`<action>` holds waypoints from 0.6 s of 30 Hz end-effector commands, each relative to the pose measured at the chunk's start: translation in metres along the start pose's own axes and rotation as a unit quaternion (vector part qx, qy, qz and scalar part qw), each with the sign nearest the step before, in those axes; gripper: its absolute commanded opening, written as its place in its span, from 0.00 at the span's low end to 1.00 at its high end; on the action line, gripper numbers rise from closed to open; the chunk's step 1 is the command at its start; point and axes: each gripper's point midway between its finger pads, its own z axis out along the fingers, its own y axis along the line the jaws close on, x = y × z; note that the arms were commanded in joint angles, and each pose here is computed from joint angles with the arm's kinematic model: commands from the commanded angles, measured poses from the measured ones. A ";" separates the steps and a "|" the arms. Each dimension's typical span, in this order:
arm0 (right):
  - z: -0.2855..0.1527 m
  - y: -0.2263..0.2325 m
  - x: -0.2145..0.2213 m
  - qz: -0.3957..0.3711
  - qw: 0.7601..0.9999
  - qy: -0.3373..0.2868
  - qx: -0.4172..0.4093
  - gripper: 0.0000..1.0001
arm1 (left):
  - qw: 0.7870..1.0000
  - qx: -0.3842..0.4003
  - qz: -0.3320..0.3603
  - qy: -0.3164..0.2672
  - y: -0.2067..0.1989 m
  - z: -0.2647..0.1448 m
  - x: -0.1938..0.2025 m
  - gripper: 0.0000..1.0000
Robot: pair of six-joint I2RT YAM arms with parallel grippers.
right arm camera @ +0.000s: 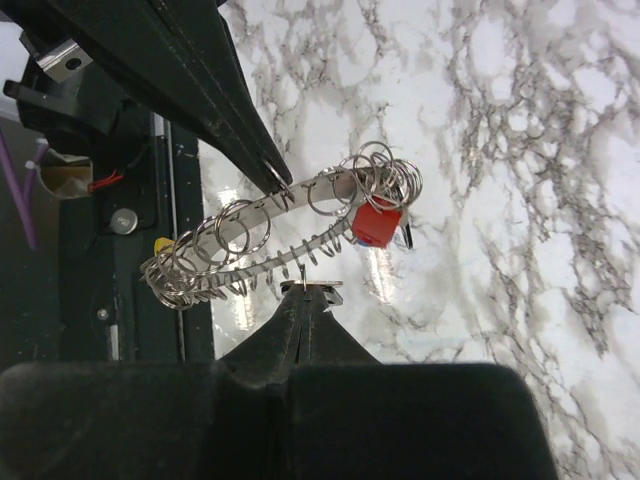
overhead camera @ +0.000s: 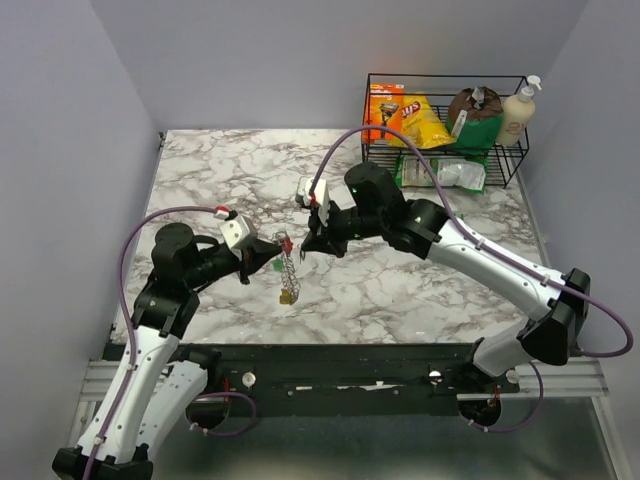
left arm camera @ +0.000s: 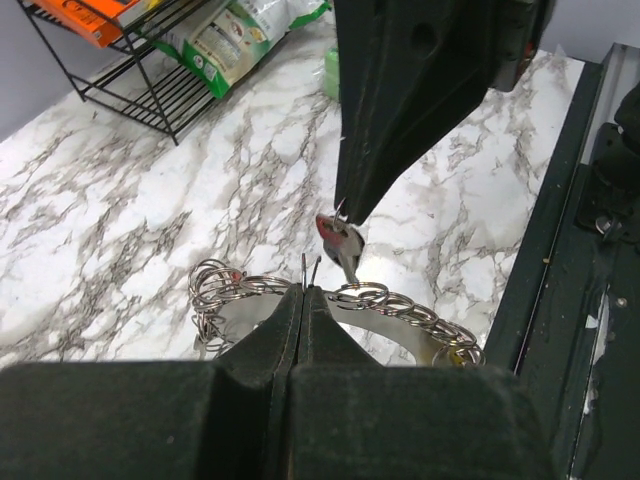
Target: Put the keys on the keyring
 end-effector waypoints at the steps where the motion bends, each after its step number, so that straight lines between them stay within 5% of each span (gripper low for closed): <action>1: -0.014 -0.007 -0.010 -0.030 0.999 0.000 0.034 0.01 | 0.999 -0.047 0.000 0.014 0.011 -0.007 -0.012 0.00; 18: 0.004 -0.011 -0.035 -0.103 0.993 0.025 0.055 0.01 | 0.994 -0.092 -0.016 0.062 0.014 -0.015 -0.013 0.00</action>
